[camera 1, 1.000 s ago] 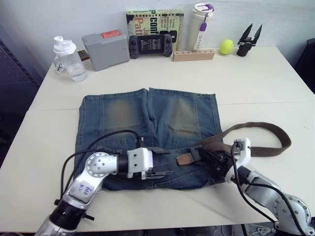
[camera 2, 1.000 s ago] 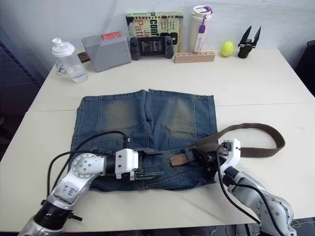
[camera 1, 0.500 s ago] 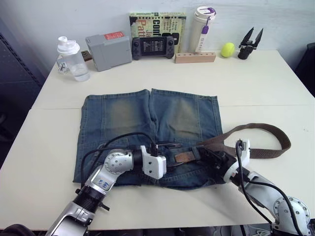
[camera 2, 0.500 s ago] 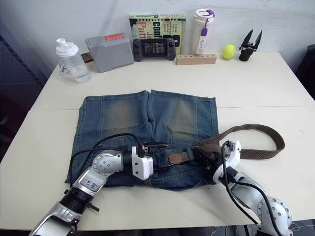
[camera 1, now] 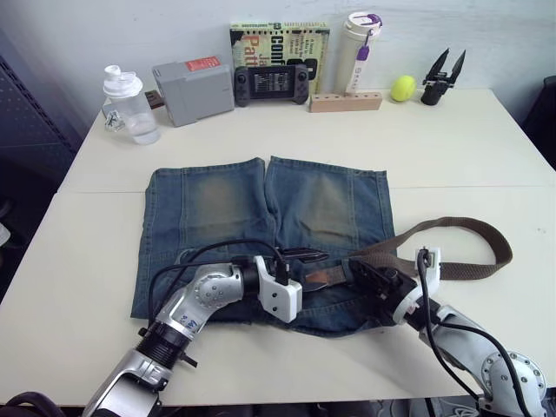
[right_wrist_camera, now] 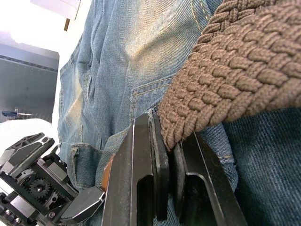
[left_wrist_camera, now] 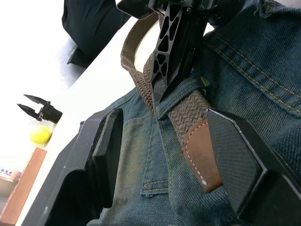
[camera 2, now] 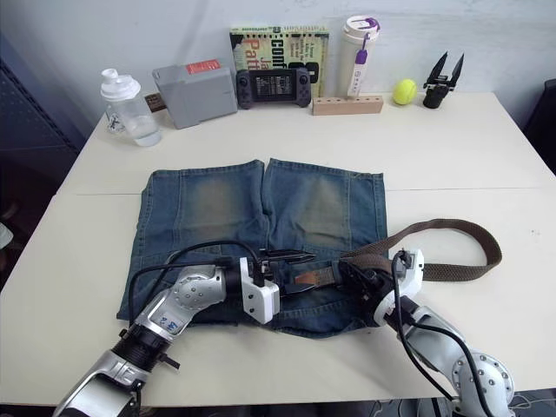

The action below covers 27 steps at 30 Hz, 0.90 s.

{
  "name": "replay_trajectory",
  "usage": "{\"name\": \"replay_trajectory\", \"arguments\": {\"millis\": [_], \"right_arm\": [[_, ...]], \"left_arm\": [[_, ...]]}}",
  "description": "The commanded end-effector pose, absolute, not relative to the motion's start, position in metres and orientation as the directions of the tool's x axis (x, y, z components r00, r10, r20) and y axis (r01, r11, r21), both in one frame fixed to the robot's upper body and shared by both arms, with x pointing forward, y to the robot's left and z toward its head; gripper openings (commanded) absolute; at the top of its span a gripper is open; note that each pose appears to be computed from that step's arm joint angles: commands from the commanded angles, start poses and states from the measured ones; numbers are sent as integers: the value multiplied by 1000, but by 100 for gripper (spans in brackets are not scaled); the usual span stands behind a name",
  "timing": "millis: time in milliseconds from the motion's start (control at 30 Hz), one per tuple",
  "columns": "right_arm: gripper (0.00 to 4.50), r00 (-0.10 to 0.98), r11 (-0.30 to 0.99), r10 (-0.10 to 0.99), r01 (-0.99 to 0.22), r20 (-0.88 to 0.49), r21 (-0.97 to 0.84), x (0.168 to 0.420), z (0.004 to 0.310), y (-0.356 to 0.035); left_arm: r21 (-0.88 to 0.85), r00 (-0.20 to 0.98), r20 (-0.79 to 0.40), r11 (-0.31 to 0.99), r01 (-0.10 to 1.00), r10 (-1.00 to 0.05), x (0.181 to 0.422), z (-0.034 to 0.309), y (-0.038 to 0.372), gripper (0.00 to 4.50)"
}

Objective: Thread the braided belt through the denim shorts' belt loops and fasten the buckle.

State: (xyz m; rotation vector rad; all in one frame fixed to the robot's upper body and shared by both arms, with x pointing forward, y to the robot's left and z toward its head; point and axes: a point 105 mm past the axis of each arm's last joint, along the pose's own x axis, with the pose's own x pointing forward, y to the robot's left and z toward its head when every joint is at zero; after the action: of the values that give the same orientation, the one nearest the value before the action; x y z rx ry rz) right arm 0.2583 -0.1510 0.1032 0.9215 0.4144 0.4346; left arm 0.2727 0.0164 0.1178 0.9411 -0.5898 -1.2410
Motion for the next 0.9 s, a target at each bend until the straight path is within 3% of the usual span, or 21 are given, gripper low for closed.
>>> {"name": "replay_trajectory", "arguments": {"millis": [33,267,433,533,767,900], "right_arm": [[0,841,508,530,-215,-106,834,256,115,-148],[0,851,517,512,-201,-112,832,259,114,-151],[0,852,519,512,-204,-111,830,261,113,-151],[0,850,522,515,-212,-107,826,262,115,-151],[0,855,528,509,-213,-105,822,262,118,-152],[0,858,523,502,-204,-107,827,261,118,-151]], "left_arm": [[703,255,-59,141,697,-965,265,133,22,309],[436,227,-19,196,878,-974,259,163,32,309],[264,145,-155,101,959,-977,262,156,42,309],[303,145,-222,73,950,-964,272,153,40,309],[330,100,-272,5,944,-957,265,146,17,309],[448,190,-340,19,894,-921,275,134,14,309]]}}
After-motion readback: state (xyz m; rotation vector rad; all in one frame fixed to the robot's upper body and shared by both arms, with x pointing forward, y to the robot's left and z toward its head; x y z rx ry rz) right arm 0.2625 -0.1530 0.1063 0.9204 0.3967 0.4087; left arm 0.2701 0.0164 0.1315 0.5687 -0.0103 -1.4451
